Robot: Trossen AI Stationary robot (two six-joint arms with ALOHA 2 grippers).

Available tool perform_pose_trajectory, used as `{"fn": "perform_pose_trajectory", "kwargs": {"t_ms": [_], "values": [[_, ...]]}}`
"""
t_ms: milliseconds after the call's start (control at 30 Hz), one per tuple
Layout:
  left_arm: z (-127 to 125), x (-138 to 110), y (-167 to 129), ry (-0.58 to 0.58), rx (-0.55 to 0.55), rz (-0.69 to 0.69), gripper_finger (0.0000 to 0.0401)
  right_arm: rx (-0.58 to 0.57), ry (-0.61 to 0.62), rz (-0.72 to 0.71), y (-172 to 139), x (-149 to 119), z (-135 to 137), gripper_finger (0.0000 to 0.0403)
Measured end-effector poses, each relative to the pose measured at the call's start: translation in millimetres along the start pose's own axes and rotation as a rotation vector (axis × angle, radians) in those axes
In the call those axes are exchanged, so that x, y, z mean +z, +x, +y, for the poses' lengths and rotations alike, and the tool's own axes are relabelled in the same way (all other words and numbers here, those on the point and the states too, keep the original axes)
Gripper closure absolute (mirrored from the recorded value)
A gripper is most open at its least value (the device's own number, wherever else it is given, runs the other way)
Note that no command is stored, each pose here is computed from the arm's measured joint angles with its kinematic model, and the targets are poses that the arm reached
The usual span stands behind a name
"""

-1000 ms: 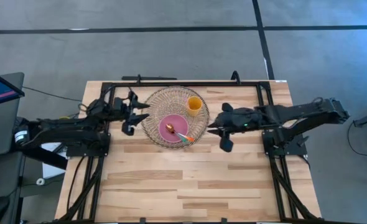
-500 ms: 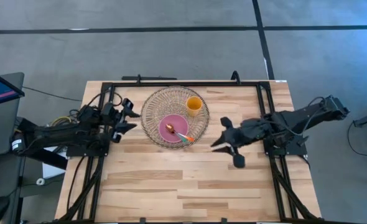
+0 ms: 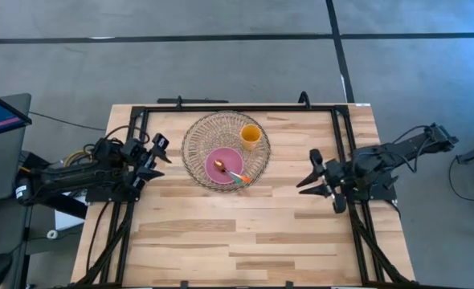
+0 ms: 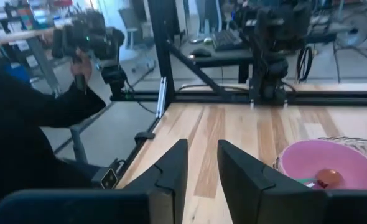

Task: Pick & Place Utensil
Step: Return to Home Position

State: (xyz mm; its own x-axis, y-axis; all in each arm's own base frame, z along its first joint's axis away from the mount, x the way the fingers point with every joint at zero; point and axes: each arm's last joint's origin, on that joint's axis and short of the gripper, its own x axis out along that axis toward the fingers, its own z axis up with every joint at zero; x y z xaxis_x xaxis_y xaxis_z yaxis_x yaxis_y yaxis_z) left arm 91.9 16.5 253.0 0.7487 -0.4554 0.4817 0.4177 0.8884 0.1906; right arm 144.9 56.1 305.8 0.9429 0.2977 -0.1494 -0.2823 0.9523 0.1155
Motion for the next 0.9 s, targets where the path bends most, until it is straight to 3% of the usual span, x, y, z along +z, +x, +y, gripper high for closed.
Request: {"fn": "perform_pose_trajectory", "kwargs": {"t_ms": [267, 700, 900], "values": [[2, -19, -12, -0.011, 0.083, 0.042, 0.0210, 0.011, 0.005, -0.094, -28, -29, -6, 0.0321], [11, -21, -24, 0.024, 0.211, 0.080, 0.0210, 0.017, -0.068, -0.230, -56, -74, -14, 0.0321], [16, -20, -28, 0.051, 0.268, 0.092, 0.0210, -0.068, -0.081, -0.259, -59, -94, -19, 0.0321]]}}
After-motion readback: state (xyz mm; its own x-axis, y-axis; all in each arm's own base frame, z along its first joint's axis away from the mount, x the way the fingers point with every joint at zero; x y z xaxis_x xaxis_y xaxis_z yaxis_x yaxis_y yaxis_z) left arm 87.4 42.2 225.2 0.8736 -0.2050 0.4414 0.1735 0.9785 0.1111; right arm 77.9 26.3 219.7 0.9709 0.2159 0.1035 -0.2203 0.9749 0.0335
